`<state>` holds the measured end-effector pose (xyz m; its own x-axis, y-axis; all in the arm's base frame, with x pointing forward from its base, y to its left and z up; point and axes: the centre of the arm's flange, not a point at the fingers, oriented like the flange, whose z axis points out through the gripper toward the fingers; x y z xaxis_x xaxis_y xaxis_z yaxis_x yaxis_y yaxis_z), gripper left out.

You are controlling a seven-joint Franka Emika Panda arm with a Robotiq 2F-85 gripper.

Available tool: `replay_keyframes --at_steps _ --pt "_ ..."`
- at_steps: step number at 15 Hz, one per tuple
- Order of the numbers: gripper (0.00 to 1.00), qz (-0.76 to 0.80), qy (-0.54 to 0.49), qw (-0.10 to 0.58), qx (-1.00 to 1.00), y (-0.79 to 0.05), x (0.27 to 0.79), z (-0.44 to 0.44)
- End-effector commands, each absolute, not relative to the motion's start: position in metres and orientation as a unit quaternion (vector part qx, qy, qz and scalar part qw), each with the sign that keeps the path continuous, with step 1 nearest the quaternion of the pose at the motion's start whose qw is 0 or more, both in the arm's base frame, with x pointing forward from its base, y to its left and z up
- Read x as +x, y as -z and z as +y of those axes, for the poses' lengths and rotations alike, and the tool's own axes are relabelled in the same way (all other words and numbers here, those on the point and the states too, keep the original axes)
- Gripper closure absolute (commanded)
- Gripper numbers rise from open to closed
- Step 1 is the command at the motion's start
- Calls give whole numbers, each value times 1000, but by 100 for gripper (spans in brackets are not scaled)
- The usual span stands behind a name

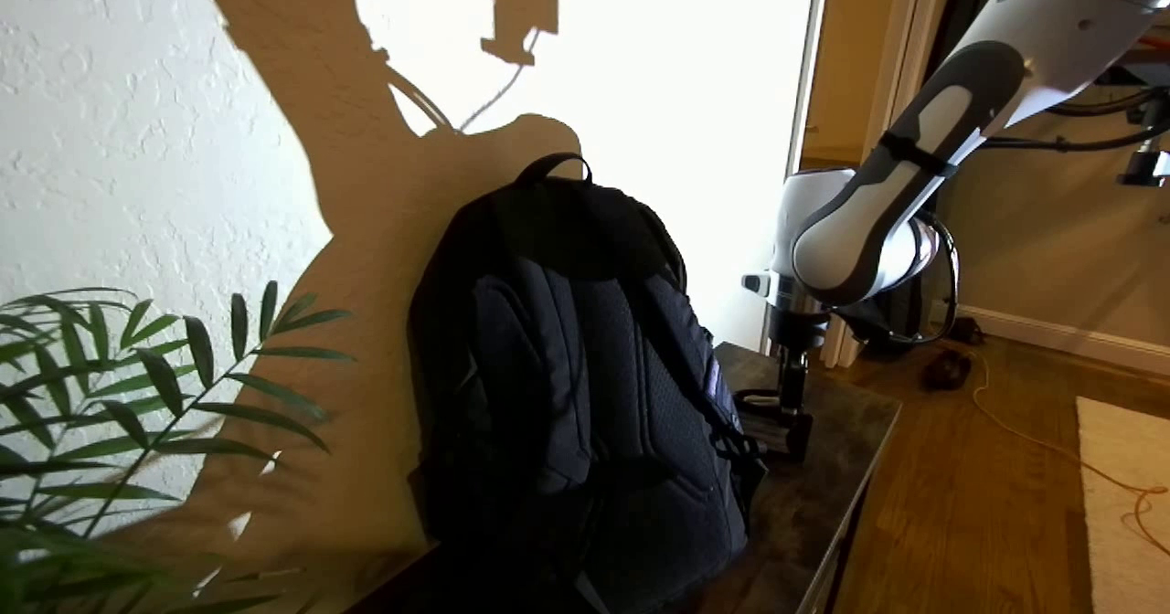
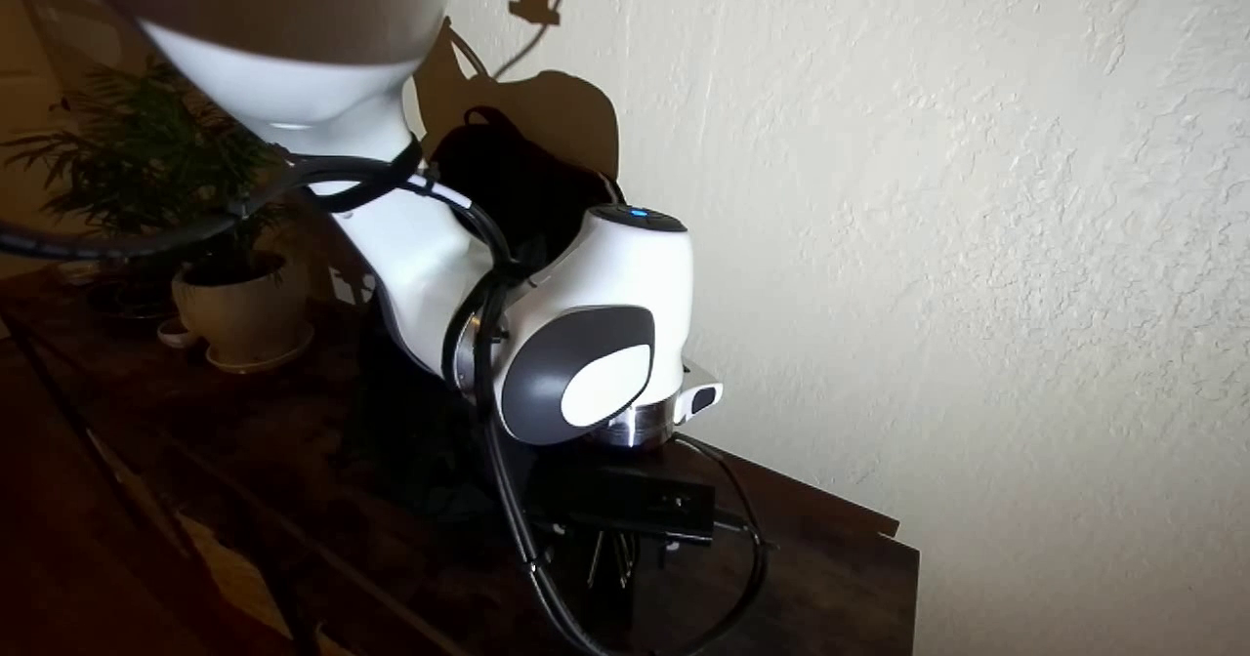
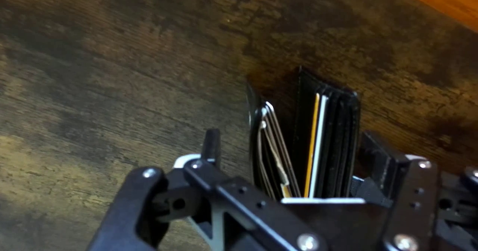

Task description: Get the wallet from the top of the cabinet and put it in the backpack

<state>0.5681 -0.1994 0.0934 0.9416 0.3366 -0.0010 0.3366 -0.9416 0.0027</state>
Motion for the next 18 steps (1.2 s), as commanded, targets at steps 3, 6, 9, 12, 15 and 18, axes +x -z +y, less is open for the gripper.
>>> replay_keyframes --at_steps 3,6,9,12,15,18 --pt "47 173 8 -11 985 -88 552 -195" --pt "67 173 8 -12 985 -87 551 -194" --pt "87 170 6 -13 985 -88 552 -196" --pt "98 162 6 -12 987 -90 551 -199" --pt "95 148 4 -13 989 -99 549 -202" --pt "96 129 2 -15 992 -111 548 -206"
